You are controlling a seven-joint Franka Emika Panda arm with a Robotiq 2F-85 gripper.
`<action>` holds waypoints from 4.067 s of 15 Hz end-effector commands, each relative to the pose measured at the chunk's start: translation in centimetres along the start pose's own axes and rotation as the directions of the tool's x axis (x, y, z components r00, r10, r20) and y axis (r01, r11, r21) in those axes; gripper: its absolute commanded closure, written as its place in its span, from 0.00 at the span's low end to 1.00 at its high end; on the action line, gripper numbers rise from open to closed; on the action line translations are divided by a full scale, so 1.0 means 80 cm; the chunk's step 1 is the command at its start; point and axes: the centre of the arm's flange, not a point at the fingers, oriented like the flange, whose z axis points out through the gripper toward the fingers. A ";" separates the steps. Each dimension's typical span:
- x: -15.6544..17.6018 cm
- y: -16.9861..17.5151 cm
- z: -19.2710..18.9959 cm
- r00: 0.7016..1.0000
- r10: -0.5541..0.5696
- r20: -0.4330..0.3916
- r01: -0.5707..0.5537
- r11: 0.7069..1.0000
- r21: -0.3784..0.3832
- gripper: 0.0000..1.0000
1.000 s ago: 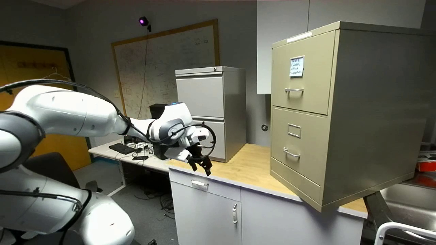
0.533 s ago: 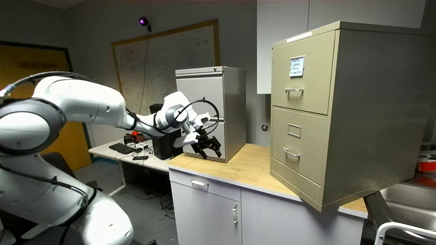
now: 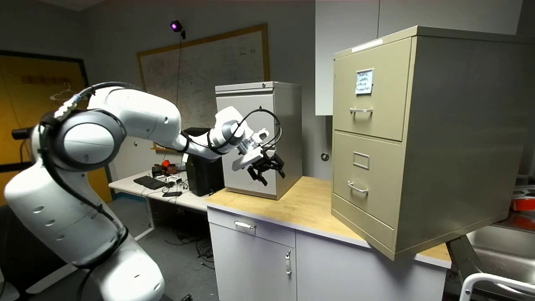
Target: Open the bottom drawer of the cabinet to the right.
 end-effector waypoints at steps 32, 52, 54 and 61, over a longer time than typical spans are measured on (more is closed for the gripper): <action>0.120 0.216 0.279 0.975 -0.147 0.165 0.189 0.943 -0.273 0.00; 0.118 0.214 0.314 0.969 -0.139 0.205 0.181 0.963 -0.198 0.45; 0.118 0.219 0.309 0.967 -0.140 0.213 0.180 0.967 -0.182 0.59; 0.111 0.226 0.289 0.952 -0.161 0.259 0.187 0.979 -0.080 0.96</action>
